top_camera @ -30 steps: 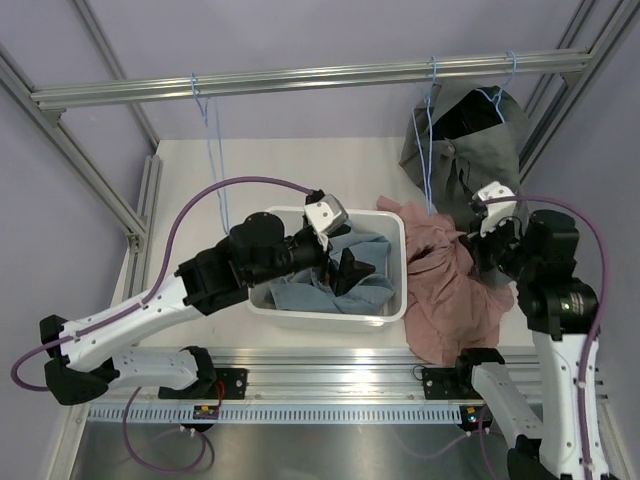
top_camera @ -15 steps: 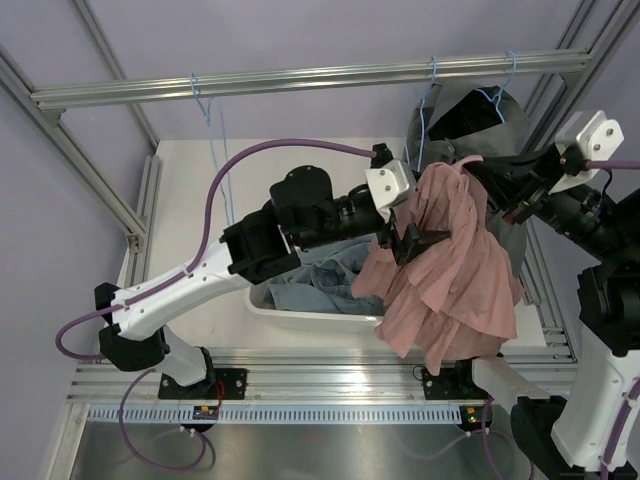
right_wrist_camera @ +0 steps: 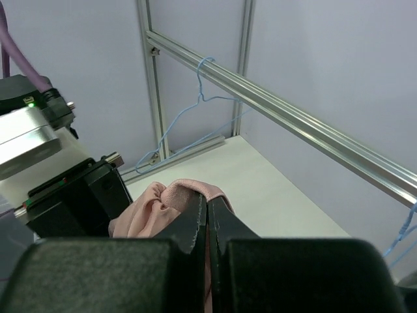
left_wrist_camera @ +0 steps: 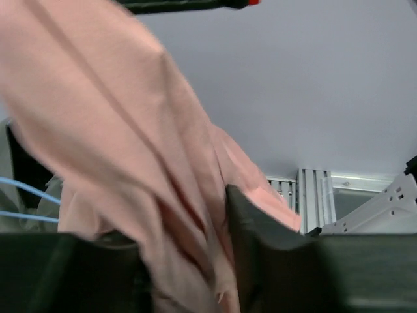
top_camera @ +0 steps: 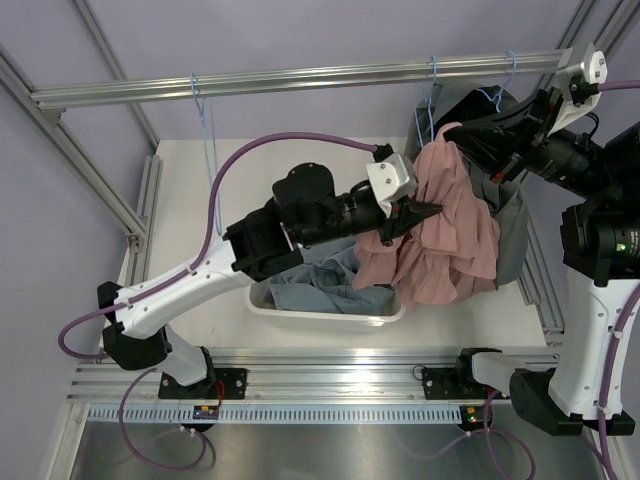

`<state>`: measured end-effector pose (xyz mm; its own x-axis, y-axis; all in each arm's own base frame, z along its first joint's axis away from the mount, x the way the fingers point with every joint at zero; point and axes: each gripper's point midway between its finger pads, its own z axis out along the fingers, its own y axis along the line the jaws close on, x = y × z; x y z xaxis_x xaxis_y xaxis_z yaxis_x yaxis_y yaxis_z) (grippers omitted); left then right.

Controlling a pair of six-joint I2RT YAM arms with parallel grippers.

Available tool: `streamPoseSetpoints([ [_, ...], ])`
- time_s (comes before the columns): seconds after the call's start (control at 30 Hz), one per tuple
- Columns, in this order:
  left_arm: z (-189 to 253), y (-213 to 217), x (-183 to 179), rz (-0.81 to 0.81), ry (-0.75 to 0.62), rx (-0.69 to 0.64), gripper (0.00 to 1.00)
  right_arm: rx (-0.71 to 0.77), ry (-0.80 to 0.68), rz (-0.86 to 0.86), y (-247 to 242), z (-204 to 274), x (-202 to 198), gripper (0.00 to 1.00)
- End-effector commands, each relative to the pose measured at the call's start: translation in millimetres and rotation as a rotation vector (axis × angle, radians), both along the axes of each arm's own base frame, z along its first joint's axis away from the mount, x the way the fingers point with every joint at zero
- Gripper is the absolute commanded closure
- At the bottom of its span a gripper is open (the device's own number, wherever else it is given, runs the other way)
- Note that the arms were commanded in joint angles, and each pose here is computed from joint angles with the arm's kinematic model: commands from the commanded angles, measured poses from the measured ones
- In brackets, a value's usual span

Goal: Remove the skirt from the hanger

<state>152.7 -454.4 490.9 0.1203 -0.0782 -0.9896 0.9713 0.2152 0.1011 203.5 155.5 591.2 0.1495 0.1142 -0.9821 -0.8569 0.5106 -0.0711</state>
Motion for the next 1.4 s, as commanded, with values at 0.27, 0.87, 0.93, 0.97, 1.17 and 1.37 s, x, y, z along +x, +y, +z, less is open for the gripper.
streamPoseSetpoints([
  [0.27,61.1,124.9,44.2,0.358,-0.078,-0.080,1.00,0.021,-0.066,0.057,4.8,17.8,-11.3,0.86],
  [0.87,14.5,191.5,80.6,0.525,-0.010,0.042,1.00,-0.123,-0.005,-0.234,-33.6,-39.8,40.5,0.14],
  [0.93,-3.5,182.0,84.1,0.500,0.041,0.046,1.00,-0.122,0.019,-0.286,-42.8,-43.4,50.2,0.14],
  [0.97,-29.9,173.3,87.1,0.484,0.077,0.087,1.00,-0.117,0.042,-0.343,-53.2,-45.1,59.2,0.13],
  [1.17,-115.4,152.8,88.2,0.445,0.258,0.140,1.00,-0.075,0.187,-0.580,-101.4,-50.5,96.7,0.11],
  [1.37,-184.3,153.8,85.7,0.468,0.376,0.194,0.99,-0.035,0.314,-0.720,-150.2,-63.3,133.2,0.13],
])
